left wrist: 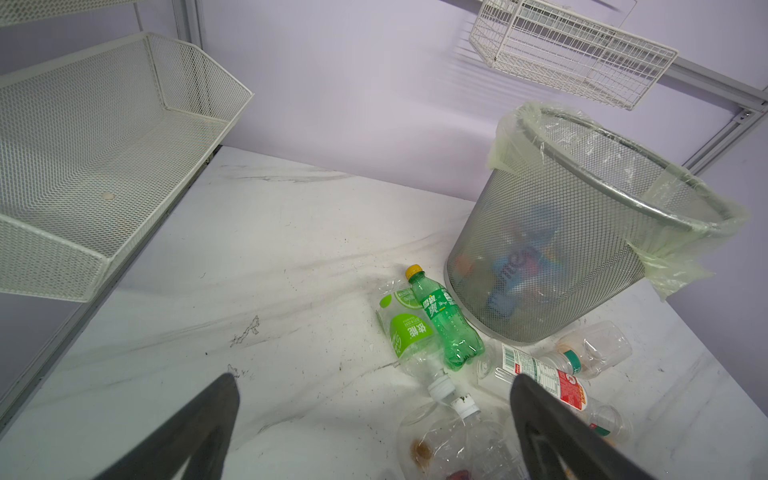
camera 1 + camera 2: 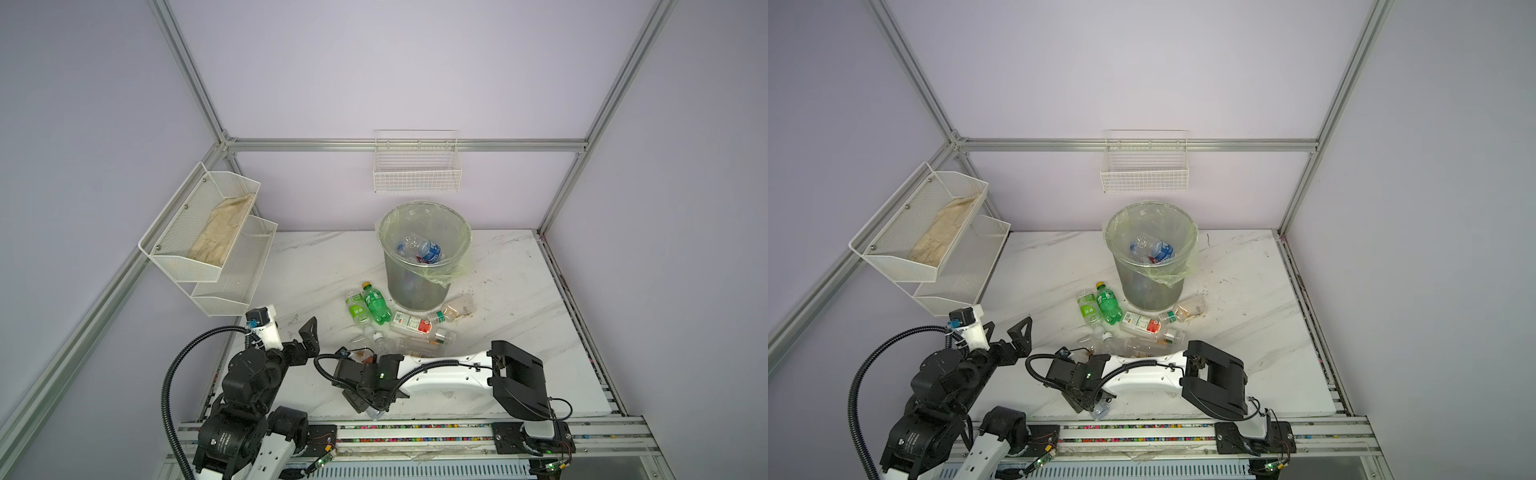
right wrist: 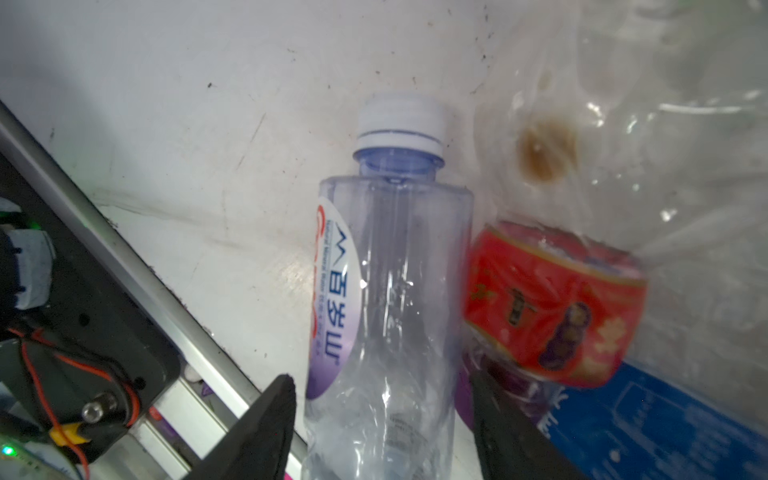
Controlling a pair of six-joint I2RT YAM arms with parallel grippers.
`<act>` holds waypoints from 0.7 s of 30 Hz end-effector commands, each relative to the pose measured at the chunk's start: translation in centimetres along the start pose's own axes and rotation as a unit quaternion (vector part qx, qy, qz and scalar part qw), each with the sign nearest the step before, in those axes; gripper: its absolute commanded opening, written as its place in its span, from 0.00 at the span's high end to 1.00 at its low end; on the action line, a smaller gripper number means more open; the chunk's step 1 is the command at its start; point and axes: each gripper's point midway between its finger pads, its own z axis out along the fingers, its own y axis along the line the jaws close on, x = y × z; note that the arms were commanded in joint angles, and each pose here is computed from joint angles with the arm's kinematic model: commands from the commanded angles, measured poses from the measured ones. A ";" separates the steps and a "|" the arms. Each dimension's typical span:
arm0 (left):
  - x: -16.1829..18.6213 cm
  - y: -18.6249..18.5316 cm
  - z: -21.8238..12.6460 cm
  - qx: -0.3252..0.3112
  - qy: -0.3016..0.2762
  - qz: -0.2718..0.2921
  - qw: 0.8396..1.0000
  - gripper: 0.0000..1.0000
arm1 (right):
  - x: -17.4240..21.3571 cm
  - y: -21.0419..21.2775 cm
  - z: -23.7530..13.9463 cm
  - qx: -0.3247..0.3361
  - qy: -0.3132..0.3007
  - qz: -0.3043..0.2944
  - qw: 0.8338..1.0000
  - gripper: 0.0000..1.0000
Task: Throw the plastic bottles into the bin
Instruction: 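Close the right gripper around the purple-label bottle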
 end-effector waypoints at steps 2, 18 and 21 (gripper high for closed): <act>0.9 0.0 0.6 0.003 0.009 0.009 1.000 0.00 | 0.9 0.3 1.0 0.006 0.016 -0.003 1.000 0.34; 0.9 0.0 0.6 0.003 0.008 0.009 1.000 0.00 | -1.6 1.5 -3.1 -0.010 -0.028 -0.010 1.000 0.64; 0.9 0.0 0.6 0.002 0.007 0.008 1.000 0.00 | -2.6 2.0 -4.9 -0.031 -0.049 -0.009 0.998 0.65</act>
